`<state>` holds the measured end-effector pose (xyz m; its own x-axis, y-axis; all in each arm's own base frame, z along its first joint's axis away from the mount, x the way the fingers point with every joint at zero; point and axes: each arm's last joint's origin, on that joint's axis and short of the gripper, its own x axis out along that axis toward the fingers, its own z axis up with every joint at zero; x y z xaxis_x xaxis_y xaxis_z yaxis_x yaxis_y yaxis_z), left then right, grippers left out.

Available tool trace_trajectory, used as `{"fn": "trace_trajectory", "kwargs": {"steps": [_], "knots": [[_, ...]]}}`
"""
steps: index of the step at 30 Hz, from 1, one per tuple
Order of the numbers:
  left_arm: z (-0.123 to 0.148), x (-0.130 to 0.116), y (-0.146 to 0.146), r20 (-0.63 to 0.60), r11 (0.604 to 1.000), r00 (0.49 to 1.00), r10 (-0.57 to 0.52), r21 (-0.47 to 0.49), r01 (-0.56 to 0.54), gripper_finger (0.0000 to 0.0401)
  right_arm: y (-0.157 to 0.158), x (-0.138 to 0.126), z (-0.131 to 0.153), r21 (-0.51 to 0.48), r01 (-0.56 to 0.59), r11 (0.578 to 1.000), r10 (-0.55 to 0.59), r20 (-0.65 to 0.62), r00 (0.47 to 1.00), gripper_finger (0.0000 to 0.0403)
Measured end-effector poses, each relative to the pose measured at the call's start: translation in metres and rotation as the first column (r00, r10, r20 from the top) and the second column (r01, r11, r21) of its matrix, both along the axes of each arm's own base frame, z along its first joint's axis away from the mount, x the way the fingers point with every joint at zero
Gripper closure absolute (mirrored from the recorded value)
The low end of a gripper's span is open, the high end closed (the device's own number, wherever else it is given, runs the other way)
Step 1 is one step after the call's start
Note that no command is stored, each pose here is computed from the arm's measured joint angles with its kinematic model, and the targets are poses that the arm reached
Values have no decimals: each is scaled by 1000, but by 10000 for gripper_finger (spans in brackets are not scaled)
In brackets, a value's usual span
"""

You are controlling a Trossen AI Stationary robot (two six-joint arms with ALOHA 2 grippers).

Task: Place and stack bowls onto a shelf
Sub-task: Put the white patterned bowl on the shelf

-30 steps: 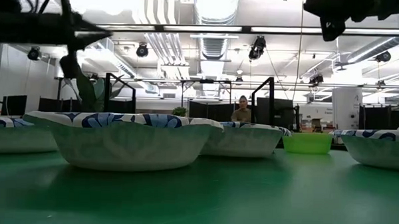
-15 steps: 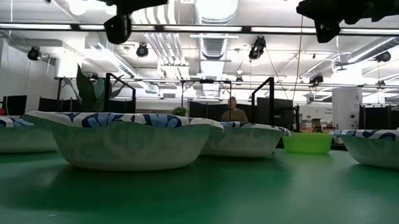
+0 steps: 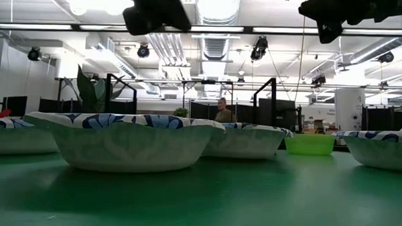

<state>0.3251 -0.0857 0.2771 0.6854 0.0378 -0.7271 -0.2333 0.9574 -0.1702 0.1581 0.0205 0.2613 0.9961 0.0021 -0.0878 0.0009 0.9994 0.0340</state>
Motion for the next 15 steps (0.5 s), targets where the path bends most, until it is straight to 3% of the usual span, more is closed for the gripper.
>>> {"fn": "trace_trajectory", "kwargs": {"steps": [4, 7, 11, 15], "knots": [[-15, 14, -5, -158, 975, 977, -145, 148, 168, 401, 0, 0, 0, -10, -1, 1000, 1, 0, 1000, 369], [-23, 23, -2, -229, 945, 951, -207, 206, 255, 401, 0, 0, 0, -10, -1, 1000, 1, -1, 1000, 369], [-34, 35, 11, -258, 935, 944, -206, 232, 267, 401, 0, 0, 0, -10, -1, 1000, 1, -2, 1000, 369], [-41, 44, 16, -237, 944, 944, -229, 184, 275, 390, 0, 0, 0, -19, -1, 1000, 1, -3, 1000, 369]]}}
